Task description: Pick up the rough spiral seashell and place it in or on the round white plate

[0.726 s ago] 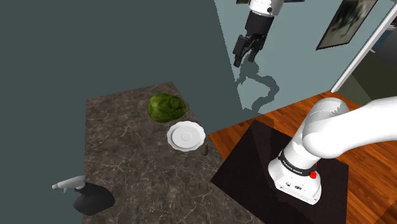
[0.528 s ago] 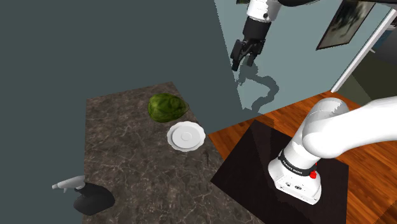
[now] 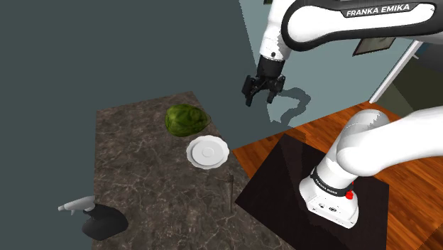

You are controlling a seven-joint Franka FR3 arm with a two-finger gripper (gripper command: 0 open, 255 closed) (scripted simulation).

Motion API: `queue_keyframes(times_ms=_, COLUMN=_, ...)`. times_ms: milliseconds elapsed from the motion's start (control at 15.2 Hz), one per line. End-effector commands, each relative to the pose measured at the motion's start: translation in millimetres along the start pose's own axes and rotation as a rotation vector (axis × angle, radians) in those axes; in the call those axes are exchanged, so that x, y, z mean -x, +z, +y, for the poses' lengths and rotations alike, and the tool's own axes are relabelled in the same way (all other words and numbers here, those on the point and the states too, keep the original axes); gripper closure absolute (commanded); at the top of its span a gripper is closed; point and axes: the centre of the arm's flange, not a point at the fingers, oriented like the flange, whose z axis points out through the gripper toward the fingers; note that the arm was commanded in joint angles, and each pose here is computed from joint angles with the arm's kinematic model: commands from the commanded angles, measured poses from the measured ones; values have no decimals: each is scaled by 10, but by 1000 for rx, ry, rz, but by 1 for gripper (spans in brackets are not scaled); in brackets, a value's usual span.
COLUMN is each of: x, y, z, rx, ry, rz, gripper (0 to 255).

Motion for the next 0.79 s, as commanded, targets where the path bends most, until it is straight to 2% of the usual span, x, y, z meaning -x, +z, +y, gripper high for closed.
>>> queue_keyframes(times_ms=0, x=27, y=256, z=-82, rx=-9, ry=78, rz=-21, gripper=0)
queue_keyframes(times_ms=726, x=93, y=1589, z=-538, rx=-53, ry=478, rz=-137, gripper=0)
